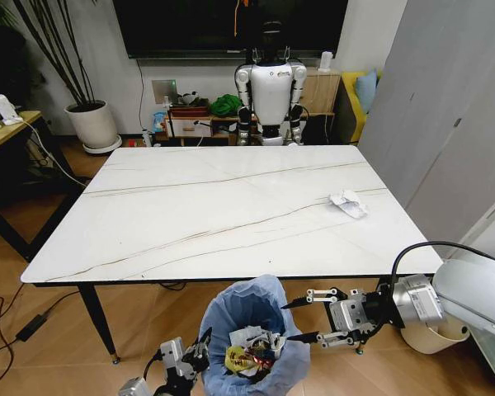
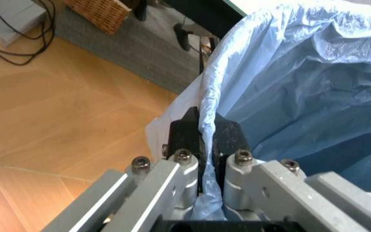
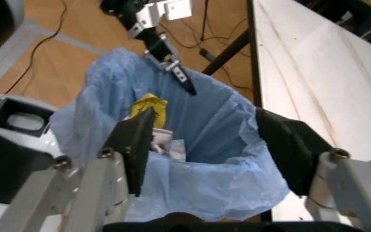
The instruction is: Pick up the trash bin and place the trash from the table into it.
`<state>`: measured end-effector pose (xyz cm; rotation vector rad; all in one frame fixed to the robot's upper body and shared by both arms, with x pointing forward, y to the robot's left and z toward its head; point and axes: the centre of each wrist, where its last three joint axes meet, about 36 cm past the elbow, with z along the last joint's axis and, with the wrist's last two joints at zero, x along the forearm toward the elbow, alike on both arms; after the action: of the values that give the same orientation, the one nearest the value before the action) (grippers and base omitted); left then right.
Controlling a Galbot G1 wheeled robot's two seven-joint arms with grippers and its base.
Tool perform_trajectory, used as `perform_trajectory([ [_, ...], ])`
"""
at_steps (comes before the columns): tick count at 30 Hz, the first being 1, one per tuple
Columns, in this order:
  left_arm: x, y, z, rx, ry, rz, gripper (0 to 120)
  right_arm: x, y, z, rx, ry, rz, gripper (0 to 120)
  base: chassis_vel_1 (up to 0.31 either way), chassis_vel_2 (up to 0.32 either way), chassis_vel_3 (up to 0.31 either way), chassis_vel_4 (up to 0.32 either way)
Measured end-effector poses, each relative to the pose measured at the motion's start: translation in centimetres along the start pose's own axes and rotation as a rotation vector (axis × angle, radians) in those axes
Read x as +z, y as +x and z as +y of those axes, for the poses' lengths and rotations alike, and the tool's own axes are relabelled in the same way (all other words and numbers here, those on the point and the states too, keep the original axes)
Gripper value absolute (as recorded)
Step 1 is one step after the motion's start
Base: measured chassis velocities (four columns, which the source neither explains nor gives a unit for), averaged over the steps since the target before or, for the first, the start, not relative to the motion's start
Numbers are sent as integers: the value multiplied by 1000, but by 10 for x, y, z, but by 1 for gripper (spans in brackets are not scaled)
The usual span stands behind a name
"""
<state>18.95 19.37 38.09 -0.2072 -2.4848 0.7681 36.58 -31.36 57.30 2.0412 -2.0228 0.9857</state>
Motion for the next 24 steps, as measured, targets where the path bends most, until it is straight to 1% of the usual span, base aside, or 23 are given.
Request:
perform_trajectory([
  [1, -1, 2, 0, -3, -1, -2, 0, 3, 0, -1, 45, -26, -19, 69, 0, 0, 0, 0],
  [3, -2, 5, 1, -10, -2, -3, 0, 11, 1, -5, 135, -87, -51, 75, 0, 0, 0, 0],
  [4, -2, 5, 1, -10, -2, -3, 0, 11, 1, -5, 135, -87, -51, 75, 0, 0, 0, 0],
  [5, -2, 9, 3, -17, -7, -3, 0, 22, 3, -8, 219, -145, -76, 81, 0, 0, 0, 0],
  [8, -3, 15, 5, -27, -19, -2, 0, 52, 8, -16, 479, -303, -140, 96, 0, 0, 0, 0],
  [9, -3, 15, 5, -27, -19, -2, 0, 52, 8, -16, 479, -303, -140, 96, 0, 0, 0, 0],
  [10, -5, 16, 6, -26, -25, -3, 0, 62, 10, -18, 567, -367, -160, 98, 0, 0, 0, 0],
  [11, -7, 17, 7, -26, -28, -4, 0, 69, 13, -21, 620, -404, -171, 99, 0, 0, 0, 0],
  [12, -7, 17, 7, -26, -28, -4, 0, 69, 13, -21, 620, -404, -171, 99, 0, 0, 0, 0],
  [15, -13, 19, 9, -20, -34, -8, 0, 94, 24, -31, 793, -519, -178, 100, 0, 0, 0, 0],
  [16, -13, 19, 9, -20, -34, -8, 0, 94, 24, -31, 793, -519, -178, 100, 0, 0, 0, 0],
  [18, -15, 22, 9, -18, -43, -5, 0, 109, 30, -36, 896, -591, -161, 100, 0, 0, 0, 0],
  [19, -16, 23, 10, -19, -45, -5, 0, 114, 32, -39, 928, -613, -151, 100, 0, 0, 0, 0],
  [20, -16, 23, 10, -19, -45, -5, 0, 114, 32, -39, 928, -613, -151, 100, 0, 0, 0, 0],
  [21, -17, 26, 10, -25, -46, -7, 0, 125, 31, -44, 985, -656, -129, 100, 0, 0, 0, 0],
  [23, -18, 29, 9, -32, -47, -14, 0, 144, 24, -52, 1031, -706, -112, 100, 0, 0, 0, 0],
  [24, -18, 29, 9, -32, -47, -14, 0, 144, 24, -52, 1031, -706, -112, 100, 0, 0, 0, 0],
])
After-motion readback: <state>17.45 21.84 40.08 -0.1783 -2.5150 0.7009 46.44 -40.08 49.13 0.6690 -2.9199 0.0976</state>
